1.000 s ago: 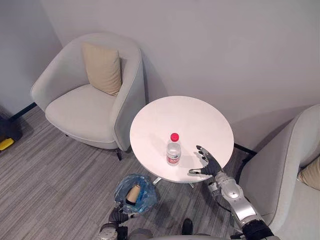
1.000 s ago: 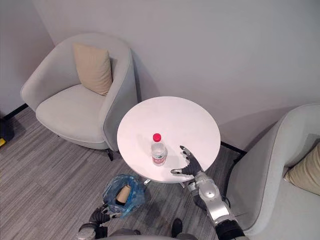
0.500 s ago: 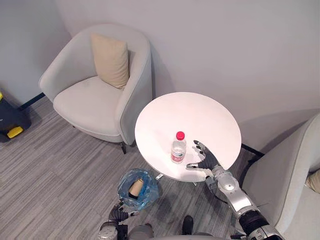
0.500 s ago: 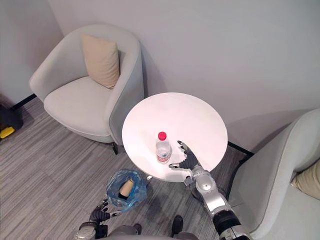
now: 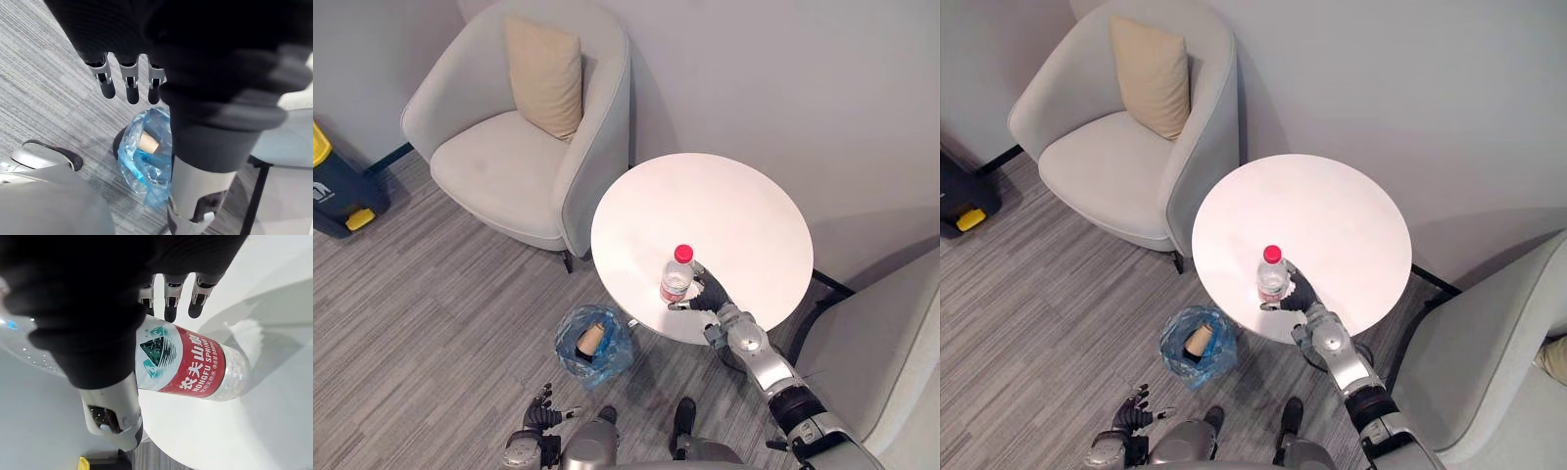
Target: Gather rubbish on tea table into small bin, then transfer packed bag to large trash can.
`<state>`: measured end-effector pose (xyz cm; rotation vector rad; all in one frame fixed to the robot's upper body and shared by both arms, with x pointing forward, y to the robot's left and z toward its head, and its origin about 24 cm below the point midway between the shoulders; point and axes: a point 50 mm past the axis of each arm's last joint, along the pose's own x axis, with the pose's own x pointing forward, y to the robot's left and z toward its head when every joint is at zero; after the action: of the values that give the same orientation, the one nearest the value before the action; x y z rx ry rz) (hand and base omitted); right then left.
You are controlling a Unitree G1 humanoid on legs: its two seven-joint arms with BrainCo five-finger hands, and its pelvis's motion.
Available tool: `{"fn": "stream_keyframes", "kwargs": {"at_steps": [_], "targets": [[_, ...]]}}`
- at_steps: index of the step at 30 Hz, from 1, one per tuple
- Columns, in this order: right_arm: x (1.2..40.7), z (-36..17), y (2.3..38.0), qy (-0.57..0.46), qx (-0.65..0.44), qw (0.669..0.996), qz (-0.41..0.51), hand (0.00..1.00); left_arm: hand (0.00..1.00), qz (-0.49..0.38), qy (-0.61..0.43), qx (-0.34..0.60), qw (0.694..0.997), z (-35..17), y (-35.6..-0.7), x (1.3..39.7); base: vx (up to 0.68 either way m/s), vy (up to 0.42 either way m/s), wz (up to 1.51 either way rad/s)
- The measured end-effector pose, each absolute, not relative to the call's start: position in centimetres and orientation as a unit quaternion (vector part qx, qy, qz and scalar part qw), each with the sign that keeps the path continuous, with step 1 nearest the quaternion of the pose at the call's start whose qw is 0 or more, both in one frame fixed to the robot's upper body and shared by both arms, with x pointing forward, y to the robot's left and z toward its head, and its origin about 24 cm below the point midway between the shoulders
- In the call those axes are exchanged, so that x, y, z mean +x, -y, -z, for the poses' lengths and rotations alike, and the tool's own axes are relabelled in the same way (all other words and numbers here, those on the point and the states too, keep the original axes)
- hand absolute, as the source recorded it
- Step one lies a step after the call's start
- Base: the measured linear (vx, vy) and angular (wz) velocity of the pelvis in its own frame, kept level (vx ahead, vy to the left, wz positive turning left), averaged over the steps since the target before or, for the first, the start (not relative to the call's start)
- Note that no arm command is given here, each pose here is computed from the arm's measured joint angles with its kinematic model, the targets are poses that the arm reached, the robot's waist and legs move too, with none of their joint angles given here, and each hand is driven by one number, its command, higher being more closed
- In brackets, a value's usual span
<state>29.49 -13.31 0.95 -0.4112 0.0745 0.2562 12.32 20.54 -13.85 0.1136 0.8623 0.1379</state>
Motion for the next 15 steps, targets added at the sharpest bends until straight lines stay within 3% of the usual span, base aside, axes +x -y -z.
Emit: {"fn": "stream_keyframes", "kwargs": {"at_steps": [4, 5, 15], "targets": [[30.0, -1.1, 12.6, -0.035, -0.207, 0.969, -0.130, 0.00, 0.00, -0.067, -0.415, 0.054, 0.906, 13.8, -20.5, 12.4, -0.03, 0.025, 0.10], [30.1, -1.2, 12.5, -0.033, -0.208, 0.968, -0.133, 1.00, 0.00, -0.068, -0.414, 0.053, 0.906, 13.8, -20.5, 12.4, -0.02, 0.028, 0.08], [32.1, -3.4, 11.1, 0.003, -0.207, 0.971, -0.121, 1.00, 0.00, -0.064, -0.402, 0.050, 0.912, 13.6, -20.1, 13.3, -0.01, 0.028, 0.03]]}}
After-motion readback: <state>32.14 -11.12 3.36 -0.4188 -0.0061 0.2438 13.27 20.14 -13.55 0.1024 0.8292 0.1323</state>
